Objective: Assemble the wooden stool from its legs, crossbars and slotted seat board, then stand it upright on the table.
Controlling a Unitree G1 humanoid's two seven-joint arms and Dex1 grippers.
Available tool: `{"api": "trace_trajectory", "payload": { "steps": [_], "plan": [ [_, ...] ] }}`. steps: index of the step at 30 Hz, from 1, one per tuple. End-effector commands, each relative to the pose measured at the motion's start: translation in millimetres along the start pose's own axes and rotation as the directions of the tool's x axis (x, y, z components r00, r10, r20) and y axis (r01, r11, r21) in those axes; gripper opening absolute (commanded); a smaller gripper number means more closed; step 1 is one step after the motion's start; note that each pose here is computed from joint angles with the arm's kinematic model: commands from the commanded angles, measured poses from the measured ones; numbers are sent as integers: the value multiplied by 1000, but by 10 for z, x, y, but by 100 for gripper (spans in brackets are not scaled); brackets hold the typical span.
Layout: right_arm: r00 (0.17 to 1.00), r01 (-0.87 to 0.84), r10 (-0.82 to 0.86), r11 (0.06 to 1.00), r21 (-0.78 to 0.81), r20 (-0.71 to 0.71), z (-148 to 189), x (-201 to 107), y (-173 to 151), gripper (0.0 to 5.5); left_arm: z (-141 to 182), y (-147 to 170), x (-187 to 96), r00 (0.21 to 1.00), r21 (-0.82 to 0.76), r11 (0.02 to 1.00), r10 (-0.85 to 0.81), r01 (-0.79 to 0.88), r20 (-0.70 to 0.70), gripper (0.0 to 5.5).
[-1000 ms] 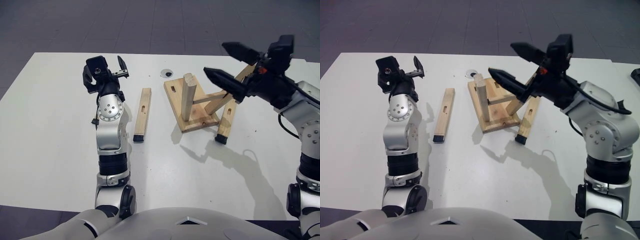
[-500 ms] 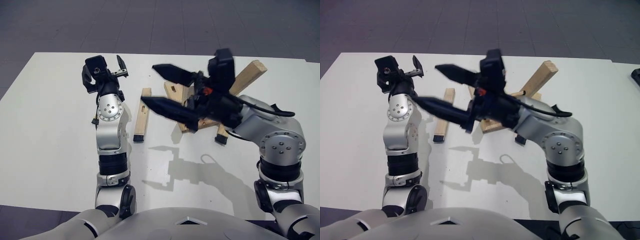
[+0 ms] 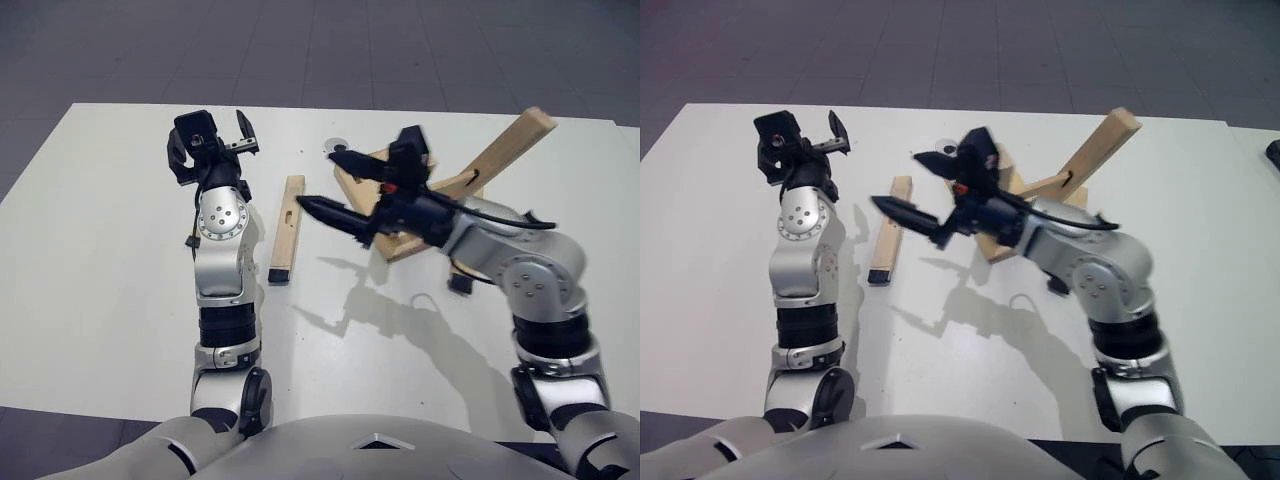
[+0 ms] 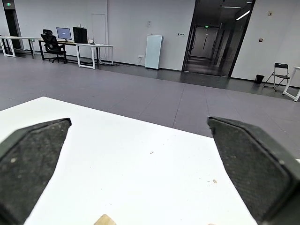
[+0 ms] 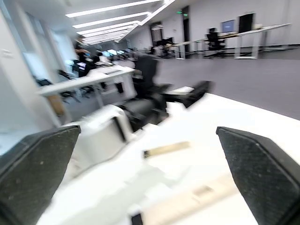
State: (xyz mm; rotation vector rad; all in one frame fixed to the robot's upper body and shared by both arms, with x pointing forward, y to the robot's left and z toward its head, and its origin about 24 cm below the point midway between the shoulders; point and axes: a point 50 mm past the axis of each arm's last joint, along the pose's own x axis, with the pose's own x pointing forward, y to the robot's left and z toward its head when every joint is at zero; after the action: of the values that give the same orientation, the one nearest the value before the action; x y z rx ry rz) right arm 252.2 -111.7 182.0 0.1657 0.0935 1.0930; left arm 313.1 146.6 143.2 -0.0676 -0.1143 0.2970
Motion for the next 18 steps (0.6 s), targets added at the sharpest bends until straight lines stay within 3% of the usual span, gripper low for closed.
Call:
{"api": "trace_trajectory", "payload": {
  "steps": [1, 6, 11, 15, 18],
  "plan": [
    [999, 36, -40, 995, -96, -36, 165, -289, -29, 537, -51, 32, -41, 1000, 20, 1000, 6, -6, -13, 540],
    [997, 73, -74, 996, -59, -3, 140, -214, -46, 537, -72, 15, -63, 1000, 24, 1000, 1, 0, -20, 540],
    [969, 248, -249, 966, 76, -1, -148, 345, -59, 537, -48, -19, -50, 1000, 13, 1000, -5, 6, -14, 540],
    [868, 484, -483, 875, -19, -117, -363, 712, -202, 537, -44, -30, -42, 1000, 8, 1000, -6, 6, -13, 540],
    [809, 564, -568, 823, -75, -150, -455, 893, -312, 537, -47, -53, -40, 1000, 5, 1000, -11, 11, -14, 540]
  ]
}}
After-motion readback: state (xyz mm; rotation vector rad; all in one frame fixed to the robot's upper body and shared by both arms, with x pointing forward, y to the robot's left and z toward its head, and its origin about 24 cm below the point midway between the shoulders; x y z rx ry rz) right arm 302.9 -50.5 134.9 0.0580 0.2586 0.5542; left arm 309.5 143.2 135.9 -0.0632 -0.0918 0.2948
